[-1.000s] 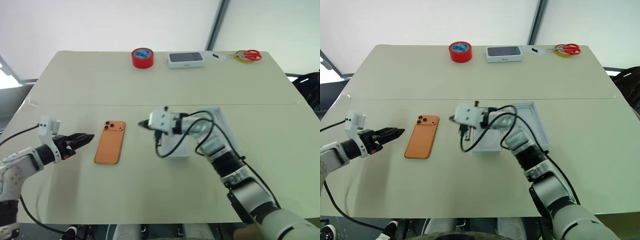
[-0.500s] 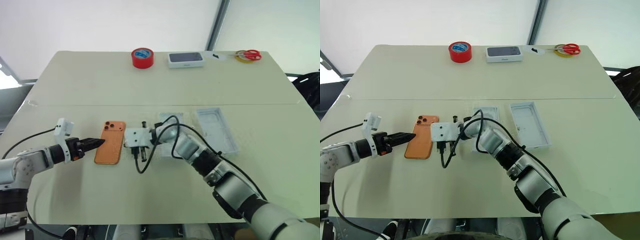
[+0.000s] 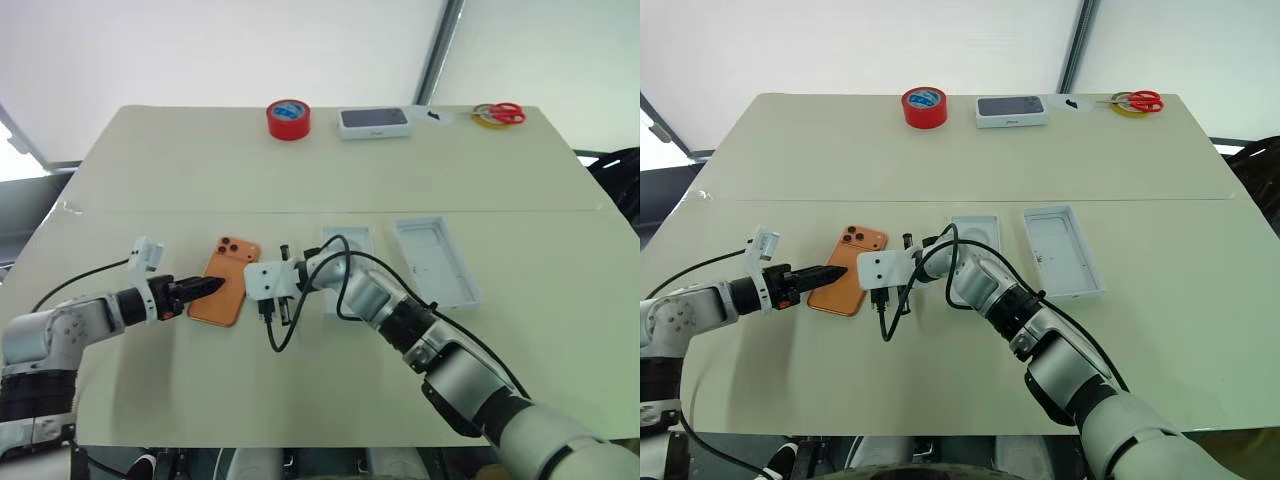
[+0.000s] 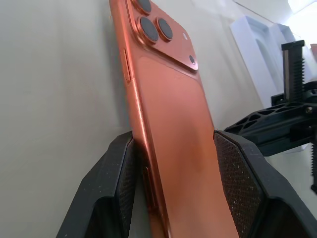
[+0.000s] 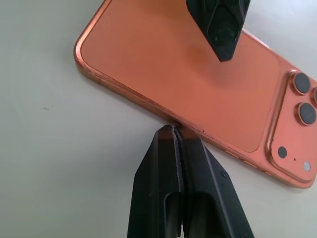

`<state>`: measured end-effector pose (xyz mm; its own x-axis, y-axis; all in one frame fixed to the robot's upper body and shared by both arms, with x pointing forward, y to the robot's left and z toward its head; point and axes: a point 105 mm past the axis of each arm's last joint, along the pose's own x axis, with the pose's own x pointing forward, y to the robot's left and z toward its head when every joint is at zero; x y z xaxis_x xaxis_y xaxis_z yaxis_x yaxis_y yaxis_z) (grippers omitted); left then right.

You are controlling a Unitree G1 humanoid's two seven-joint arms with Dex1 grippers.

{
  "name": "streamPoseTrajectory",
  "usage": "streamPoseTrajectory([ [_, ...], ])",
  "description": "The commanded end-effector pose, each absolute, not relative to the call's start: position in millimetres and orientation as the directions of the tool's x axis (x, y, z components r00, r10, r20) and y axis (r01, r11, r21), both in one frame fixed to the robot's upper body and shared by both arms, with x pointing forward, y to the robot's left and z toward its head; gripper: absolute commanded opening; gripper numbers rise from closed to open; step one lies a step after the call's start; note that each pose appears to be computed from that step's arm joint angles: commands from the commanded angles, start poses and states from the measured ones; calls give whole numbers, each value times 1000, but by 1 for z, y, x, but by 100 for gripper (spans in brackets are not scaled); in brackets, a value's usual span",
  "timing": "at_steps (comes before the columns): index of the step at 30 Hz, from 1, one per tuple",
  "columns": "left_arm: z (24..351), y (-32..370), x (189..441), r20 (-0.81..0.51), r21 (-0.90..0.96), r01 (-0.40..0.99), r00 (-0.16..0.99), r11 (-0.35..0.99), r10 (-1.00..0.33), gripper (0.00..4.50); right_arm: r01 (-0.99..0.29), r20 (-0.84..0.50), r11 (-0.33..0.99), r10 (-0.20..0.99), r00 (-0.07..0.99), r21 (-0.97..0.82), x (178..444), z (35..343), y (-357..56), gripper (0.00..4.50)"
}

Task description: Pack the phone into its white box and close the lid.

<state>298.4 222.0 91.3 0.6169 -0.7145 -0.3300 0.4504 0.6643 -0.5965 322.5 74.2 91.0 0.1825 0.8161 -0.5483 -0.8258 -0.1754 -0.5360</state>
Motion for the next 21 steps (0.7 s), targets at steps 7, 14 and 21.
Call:
streamPoseTrajectory([
  [7, 72, 224, 294, -379, -642, 393, 584, 659, -718, 249, -828, -554, -156, 806, 209, -539, 328, 89, 69, 5],
  [14, 76, 232, 293, -358, -659, 373, 609, 653, -708, 70, -824, -552, -158, 807, 210, -544, 328, 89, 70, 0],
  [21, 75, 234, 288, -345, -696, 347, 606, 629, -717, 70, -821, -552, -158, 806, 213, -548, 329, 89, 69, 0],
])
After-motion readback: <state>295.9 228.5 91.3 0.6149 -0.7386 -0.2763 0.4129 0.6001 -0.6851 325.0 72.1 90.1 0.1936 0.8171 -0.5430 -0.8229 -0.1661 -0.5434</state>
